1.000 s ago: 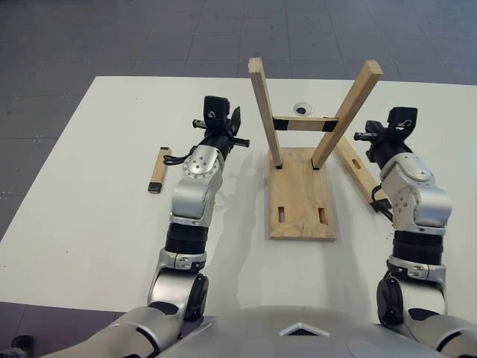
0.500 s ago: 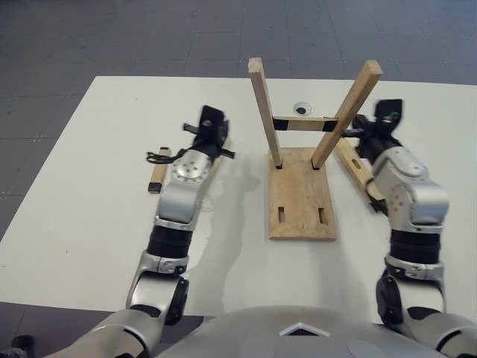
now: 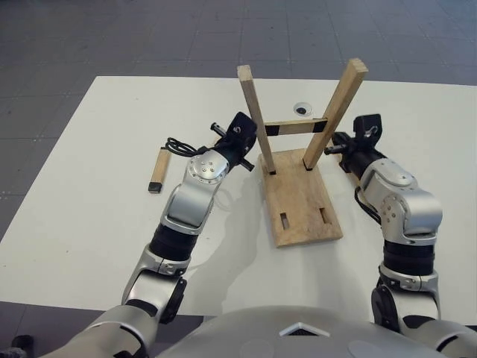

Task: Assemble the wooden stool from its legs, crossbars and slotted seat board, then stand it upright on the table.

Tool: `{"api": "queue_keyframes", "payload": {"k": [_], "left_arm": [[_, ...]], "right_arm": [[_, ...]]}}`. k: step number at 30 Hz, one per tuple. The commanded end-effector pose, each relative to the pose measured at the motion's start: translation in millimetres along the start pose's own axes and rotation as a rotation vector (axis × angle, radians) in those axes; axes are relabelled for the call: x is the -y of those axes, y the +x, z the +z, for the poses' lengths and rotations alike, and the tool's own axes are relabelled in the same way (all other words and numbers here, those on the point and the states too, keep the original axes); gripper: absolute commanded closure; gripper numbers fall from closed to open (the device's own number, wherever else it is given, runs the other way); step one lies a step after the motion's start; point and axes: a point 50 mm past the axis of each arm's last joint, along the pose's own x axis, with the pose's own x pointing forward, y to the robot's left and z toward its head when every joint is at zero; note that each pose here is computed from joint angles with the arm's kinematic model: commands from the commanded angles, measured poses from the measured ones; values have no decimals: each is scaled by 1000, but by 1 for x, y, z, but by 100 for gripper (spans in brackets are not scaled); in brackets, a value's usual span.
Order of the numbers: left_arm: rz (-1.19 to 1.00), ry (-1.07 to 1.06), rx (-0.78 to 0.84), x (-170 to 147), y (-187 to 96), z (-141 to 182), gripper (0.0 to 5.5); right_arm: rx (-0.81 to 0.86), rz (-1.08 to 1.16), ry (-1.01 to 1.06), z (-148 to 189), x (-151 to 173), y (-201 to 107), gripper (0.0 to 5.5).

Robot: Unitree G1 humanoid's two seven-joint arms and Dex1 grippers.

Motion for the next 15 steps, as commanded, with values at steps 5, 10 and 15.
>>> {"api": "queue_keyframes", "payload": {"k": [5, 10, 15], "left_arm": [[-87, -145, -196, -11, -13, -30, 432], [-317, -265, -298, 30, -19, -37, 432], [-381, -301, -362, 55, -11, -49, 432]], "right_arm": [[-124, 15, -18, -23, 23, -26, 540], [-162, 133, -78, -23, 8, -32, 540], [-281, 285, -137, -50, -9, -16, 540]]}}
